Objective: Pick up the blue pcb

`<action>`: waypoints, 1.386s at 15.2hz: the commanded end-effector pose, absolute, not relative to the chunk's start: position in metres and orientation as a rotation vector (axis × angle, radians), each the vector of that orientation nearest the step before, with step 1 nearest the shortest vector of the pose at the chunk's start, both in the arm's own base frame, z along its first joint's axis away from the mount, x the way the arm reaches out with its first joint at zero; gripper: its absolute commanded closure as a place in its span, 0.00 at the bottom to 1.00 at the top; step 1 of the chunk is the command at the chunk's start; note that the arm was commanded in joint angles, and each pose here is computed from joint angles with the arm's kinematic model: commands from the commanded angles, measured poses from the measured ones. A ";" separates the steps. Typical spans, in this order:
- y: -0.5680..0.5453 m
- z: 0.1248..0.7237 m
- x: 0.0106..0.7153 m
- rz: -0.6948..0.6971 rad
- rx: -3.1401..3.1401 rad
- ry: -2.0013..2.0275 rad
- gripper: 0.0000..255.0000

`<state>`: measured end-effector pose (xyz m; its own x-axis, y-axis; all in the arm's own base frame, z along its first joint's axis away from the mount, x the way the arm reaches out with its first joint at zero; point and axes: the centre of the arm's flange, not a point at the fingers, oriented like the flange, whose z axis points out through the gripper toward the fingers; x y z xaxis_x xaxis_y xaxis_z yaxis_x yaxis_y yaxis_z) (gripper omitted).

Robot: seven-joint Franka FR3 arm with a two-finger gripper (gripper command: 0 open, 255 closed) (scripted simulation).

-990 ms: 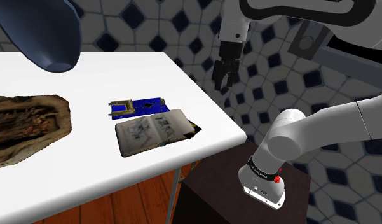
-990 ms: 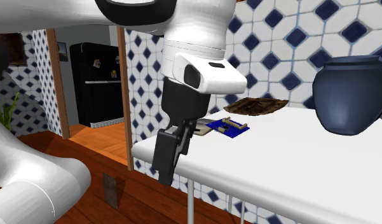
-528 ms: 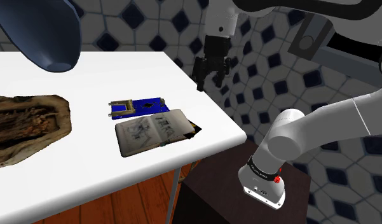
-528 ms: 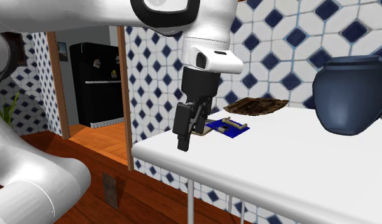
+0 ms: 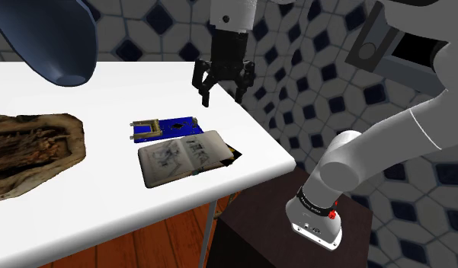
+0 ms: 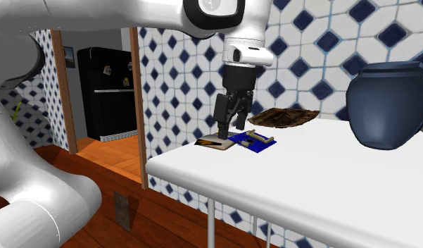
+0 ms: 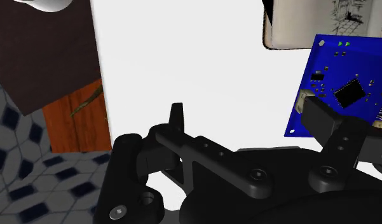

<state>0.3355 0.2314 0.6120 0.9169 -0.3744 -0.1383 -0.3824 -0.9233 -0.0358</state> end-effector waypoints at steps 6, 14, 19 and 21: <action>0.295 0.618 0.361 0.163 -2.998 0.773 0.00; 0.295 0.584 0.361 0.163 -2.998 0.773 0.00; 0.295 0.583 0.361 0.162 -2.998 0.773 1.00; 0.295 0.583 0.361 0.162 -2.998 0.773 1.00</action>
